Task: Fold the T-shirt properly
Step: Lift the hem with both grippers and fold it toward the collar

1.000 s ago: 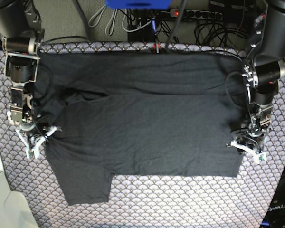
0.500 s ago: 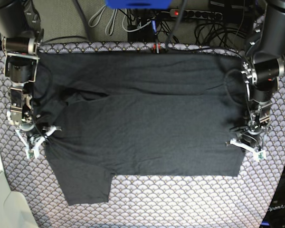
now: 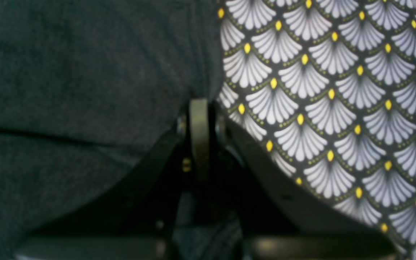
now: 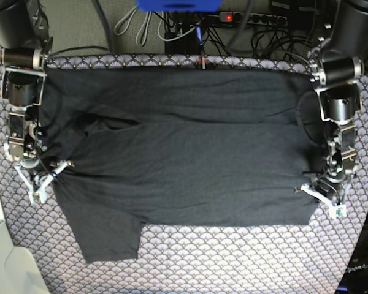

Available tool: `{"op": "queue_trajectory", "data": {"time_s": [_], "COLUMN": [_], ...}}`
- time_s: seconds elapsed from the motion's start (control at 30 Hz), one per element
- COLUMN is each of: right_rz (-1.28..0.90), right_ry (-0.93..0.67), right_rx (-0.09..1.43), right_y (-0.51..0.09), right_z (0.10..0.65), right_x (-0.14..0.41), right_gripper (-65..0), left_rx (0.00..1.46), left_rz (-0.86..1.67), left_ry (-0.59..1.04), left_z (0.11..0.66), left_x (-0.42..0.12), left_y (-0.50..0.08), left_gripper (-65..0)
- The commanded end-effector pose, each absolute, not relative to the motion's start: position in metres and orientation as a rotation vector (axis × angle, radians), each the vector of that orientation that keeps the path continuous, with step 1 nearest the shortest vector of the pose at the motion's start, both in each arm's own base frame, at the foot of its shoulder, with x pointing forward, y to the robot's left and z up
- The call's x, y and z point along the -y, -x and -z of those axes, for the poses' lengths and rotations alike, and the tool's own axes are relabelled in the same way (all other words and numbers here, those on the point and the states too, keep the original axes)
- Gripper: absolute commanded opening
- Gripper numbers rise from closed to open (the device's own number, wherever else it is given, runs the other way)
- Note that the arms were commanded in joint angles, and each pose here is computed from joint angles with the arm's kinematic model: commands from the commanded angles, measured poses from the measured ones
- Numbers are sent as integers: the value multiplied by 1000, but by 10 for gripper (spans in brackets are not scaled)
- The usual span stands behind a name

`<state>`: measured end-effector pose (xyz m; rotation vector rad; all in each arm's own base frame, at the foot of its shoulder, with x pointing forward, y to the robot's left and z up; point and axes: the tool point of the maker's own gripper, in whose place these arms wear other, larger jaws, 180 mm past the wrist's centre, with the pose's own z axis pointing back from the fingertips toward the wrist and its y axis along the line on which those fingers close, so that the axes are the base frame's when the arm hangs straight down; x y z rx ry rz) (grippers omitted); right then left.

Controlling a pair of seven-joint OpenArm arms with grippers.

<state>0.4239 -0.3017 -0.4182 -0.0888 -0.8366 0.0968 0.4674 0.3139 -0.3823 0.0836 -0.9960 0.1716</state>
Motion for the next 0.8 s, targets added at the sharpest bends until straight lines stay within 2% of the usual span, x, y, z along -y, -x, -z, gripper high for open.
{"op": "queue_trajectory", "data": {"time_s": [0.0,0.37,0.6,0.77], "right_rz": [-92,-128,-209,-135], "right_ry": [121,189,156,156], "right_rx": [920,1007,1005,1075], "right_y": [-437,-411,-398,-389], "right_z": [389,354,356,336], "right_x": [315,314,300,313], "right_gripper": [-650,-650,-650,-650], "left_rx": [1080,1060,1095,1057], "left_rz": [-172,-260,-231,-218], "left_ry": [-93,-104,-131,-134], "left_z": [350,355,344,341], "left_x": [-318,-340,-341,-339], "left_y": [-485,-457,-449,-445], "left_gripper": [-643,-643,-643,-643]}}
